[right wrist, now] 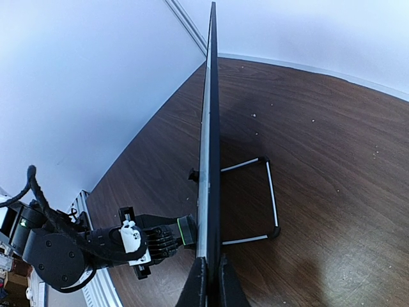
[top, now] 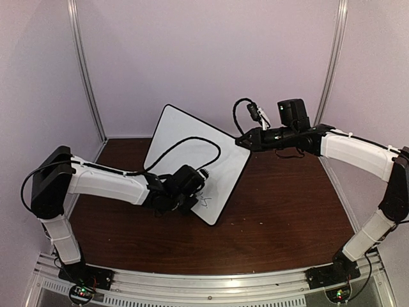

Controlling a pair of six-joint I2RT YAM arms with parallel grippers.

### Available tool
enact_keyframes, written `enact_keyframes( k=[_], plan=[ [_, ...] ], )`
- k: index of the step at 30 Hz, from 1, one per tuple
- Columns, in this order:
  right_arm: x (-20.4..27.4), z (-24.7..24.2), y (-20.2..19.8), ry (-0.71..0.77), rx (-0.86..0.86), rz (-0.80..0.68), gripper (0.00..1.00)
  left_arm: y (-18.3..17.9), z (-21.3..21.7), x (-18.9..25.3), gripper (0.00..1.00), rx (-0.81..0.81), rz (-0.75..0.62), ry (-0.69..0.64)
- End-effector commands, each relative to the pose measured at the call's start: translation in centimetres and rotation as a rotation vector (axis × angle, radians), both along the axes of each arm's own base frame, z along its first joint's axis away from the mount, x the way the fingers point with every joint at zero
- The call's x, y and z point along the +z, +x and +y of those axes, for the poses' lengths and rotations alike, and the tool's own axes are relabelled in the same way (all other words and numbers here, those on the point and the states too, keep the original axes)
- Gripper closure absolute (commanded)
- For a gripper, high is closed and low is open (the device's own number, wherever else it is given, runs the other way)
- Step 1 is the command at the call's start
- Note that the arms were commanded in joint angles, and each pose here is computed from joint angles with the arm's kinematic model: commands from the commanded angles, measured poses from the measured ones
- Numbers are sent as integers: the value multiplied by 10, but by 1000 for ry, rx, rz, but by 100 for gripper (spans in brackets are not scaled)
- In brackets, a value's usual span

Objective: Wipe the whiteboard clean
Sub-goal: Erase the center of the whiteboard.

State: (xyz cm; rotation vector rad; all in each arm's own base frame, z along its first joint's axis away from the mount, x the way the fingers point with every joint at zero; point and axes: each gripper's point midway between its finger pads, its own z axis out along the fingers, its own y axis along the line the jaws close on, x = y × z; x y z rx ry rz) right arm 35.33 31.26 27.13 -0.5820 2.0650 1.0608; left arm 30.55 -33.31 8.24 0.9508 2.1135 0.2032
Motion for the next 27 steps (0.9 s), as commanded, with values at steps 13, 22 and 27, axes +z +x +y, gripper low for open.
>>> enact_keyframes(
  k=[13,22,27],
  plan=[
    [-12,26,-41,2,197,41,100,43,22,9,100,144,10,-163],
    [-11,26,-42,2,198,40,100,10,-37,7,100,-65,21,-154],
    [-10,26,-42,3,199,39,100,-12,-72,15,100,-187,4,-189]
  ],
)
